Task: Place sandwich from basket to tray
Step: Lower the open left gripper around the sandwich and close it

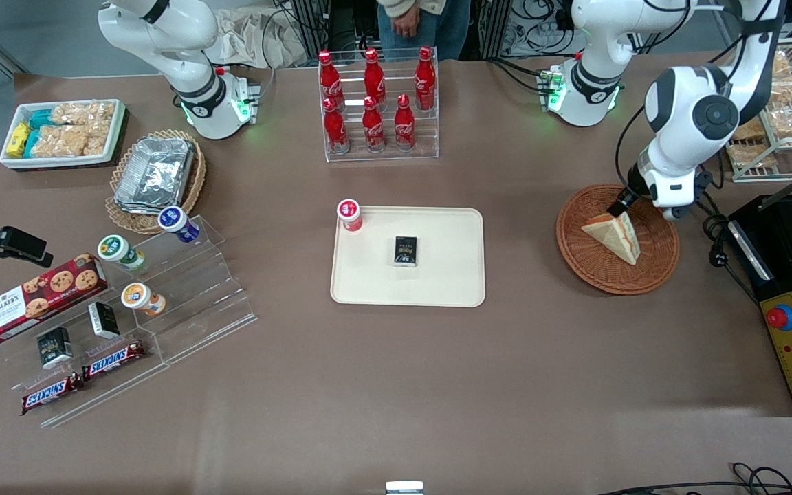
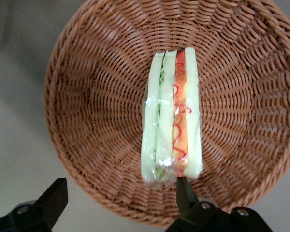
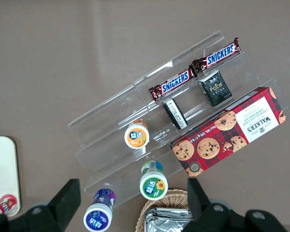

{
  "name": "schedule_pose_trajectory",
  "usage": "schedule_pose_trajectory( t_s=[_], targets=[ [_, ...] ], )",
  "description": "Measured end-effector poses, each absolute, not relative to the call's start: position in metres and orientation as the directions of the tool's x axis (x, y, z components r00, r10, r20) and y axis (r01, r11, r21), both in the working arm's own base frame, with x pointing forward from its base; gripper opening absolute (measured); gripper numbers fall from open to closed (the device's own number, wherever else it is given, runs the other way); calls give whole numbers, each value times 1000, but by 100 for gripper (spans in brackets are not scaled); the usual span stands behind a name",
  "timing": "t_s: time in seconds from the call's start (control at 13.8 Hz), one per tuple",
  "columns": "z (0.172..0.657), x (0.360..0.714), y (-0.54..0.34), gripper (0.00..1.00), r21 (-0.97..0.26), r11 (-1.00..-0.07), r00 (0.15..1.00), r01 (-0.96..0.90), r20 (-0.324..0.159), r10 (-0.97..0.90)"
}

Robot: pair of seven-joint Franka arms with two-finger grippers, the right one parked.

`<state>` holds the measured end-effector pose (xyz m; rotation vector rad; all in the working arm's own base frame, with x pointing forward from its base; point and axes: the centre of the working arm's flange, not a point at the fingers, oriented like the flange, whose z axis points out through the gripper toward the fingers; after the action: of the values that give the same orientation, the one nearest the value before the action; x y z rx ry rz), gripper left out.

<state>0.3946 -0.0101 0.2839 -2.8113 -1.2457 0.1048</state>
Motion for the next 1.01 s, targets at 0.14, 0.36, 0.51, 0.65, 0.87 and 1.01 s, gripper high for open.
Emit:
schedule_pose_trajectory(
  t_s=[0.14,0.36,0.51,0.65,0.87,1.01],
  targets=[
    [271,399,-9,100,-74,-669,669,740,-28,743],
    [261,401,-7,100,-71,-666,666,743,-28,745],
    [261,401,-7,100,-71,-666,666,743,-28,746],
    [262,400,-7,100,-76,-666,665,742,-32,746],
    [291,397,-6,100,-131,-661,658,739,-72,750],
    [347,396,-5,100,-156,-657,652,737,-87,753]
  ],
)
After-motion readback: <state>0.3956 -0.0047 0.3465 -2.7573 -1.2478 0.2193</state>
